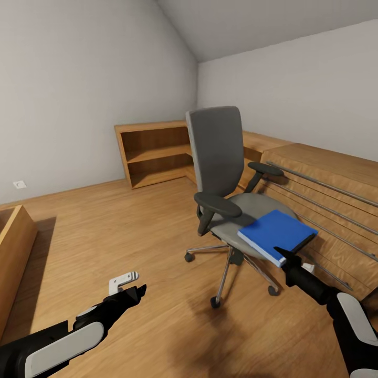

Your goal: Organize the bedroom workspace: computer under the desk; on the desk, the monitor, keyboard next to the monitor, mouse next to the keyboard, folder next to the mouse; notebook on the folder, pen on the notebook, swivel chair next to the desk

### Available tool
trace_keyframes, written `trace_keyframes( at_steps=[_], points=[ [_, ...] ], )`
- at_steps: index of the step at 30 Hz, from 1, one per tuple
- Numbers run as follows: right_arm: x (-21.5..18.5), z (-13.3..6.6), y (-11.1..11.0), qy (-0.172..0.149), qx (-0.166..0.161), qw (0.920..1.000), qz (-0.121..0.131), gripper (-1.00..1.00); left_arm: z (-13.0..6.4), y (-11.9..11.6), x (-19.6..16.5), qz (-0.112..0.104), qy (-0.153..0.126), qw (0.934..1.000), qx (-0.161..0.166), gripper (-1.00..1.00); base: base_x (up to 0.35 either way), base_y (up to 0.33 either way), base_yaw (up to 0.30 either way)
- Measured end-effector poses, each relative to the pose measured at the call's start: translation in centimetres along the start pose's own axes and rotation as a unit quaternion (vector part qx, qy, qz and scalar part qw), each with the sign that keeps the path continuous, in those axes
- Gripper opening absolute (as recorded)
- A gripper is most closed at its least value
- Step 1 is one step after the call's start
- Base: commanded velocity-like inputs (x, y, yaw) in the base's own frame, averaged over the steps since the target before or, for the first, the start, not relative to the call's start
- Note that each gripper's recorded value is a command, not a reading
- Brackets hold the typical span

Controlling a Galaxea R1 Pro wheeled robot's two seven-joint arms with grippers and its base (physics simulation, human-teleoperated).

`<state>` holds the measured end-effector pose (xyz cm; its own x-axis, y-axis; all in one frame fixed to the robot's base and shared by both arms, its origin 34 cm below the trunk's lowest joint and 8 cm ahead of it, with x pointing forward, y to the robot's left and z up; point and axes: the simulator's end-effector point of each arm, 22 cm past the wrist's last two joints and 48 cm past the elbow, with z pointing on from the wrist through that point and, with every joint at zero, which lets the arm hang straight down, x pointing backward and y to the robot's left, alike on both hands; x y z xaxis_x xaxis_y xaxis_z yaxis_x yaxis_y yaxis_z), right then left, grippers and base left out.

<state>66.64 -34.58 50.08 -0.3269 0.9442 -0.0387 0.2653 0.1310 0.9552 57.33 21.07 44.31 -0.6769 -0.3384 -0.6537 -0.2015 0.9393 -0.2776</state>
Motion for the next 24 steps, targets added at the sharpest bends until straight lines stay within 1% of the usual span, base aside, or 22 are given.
trace_keyframes(
  at_steps=[8,12,19,23,24],
  points=[
    [0.0,0.0,-0.1,0.0,0.002,1.0,-0.003,-1.0,0.0,0.0,0.2,0.002,0.001,1.0,0.0,1.0,0.0,0.0,0.0],
    [-0.1,0.0,0.6,-0.001,-0.004,1.0,-0.007,-1.0,0.0,0.0,0.2,0.002,0.002,1.0,0.0,1.0,0.0,0.0,0.0],
    [-0.3,-0.7,2.7,-0.005,-0.021,0.9996,-0.016,-1.0,-0.9,-0.4,-0.9,0.003,-0.012,0.9999,0.004,1.0,0.0,0.0,0.0],
    [-0.5,-1.2,5.1,-0.009,-0.041,0.9987,-0.03,-1.0,-1.5,-0.6,-1.4,0.003,-0.019,0.9998,0.006,1.0,0.0,0.0,0.0],
    [-0.5,-1.3,5.4,-0.01,-0.043,0.9985,-0.032,-1.0,-1.6,-0.7,-1.6,0.003,-0.02,0.9998,0.006,1.0,0.0,0.0,0.0]
  ],
)
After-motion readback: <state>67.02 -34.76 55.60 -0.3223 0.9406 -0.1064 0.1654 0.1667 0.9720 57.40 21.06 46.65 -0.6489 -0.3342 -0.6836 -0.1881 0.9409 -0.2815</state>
